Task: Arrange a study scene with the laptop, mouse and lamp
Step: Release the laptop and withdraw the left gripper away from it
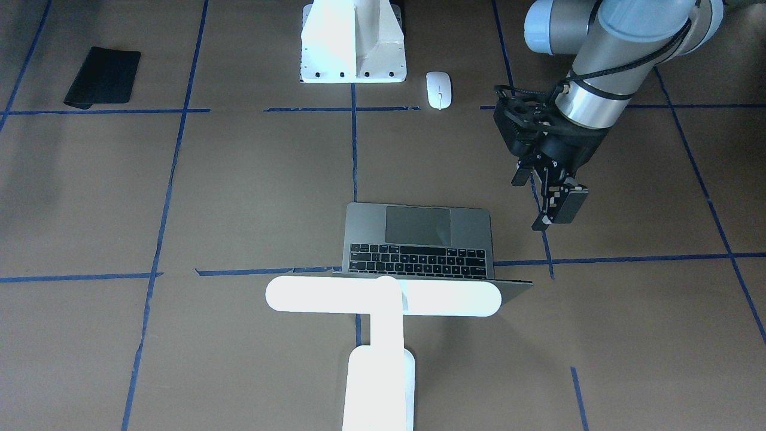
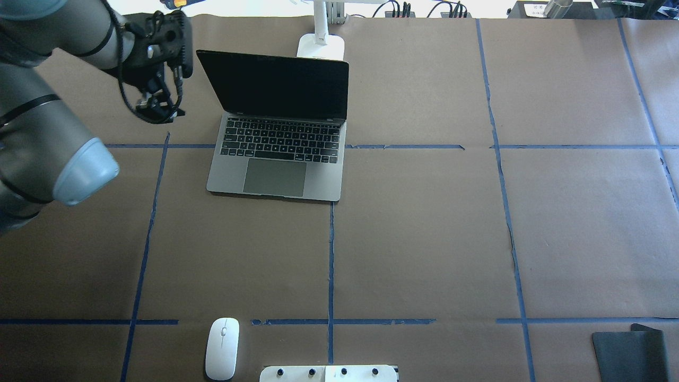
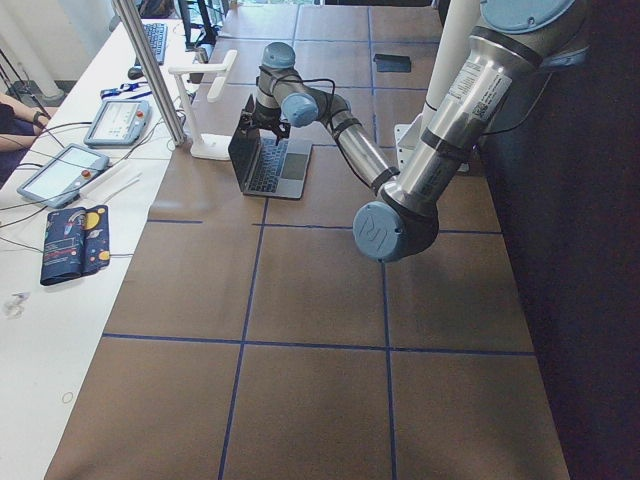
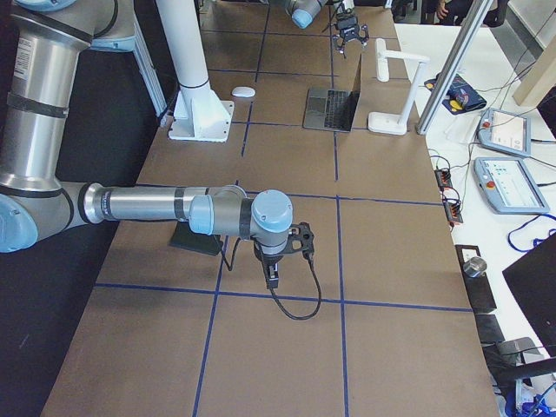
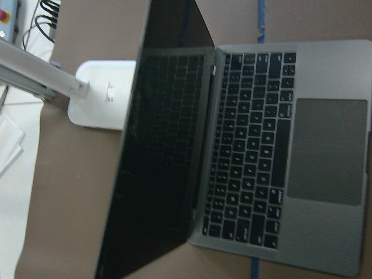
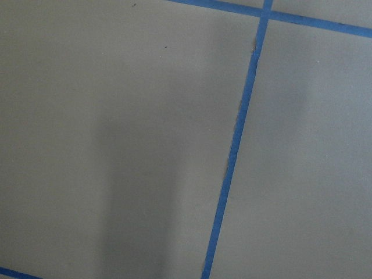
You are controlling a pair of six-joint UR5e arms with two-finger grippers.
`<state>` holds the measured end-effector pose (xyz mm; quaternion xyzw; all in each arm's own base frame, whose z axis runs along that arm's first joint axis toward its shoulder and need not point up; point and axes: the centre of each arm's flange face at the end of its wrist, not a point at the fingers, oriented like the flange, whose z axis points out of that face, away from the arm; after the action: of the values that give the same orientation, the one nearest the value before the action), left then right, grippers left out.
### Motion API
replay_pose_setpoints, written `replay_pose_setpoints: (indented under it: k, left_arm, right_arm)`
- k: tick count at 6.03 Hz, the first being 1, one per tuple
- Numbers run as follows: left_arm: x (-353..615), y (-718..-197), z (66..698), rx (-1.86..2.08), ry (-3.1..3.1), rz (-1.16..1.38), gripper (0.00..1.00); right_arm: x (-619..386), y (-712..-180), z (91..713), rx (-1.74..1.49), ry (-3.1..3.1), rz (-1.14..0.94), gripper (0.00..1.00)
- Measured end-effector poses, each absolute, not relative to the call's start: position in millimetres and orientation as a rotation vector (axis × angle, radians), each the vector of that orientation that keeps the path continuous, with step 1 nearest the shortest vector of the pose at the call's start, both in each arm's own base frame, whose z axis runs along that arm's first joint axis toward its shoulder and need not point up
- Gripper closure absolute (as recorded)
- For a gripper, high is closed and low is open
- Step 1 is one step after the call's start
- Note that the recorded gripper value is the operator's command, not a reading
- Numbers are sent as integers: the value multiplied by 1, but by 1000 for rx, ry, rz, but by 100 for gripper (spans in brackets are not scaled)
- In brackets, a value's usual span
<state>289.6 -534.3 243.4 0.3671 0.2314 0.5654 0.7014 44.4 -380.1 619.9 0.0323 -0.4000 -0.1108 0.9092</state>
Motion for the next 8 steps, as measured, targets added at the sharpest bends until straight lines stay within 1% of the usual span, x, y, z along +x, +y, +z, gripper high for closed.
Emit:
replay_pose_setpoints:
  k: [3, 5, 7, 8]
  left_arm:
    - [231, -489, 313, 587, 514, 1152, 1]
    - [175, -480, 370, 466, 506, 988, 0]
    - [134, -455, 435, 246, 583, 637, 0]
    - [128, -442, 452, 136, 632, 428, 0]
  right_arm:
    - [34, -385, 609, 128, -829, -258, 0]
    - [-2, -394, 589, 150, -835, -304, 0]
    - [-41, -393, 574, 125, -874, -171, 0]
    - [-63, -382, 571, 104, -904, -108, 0]
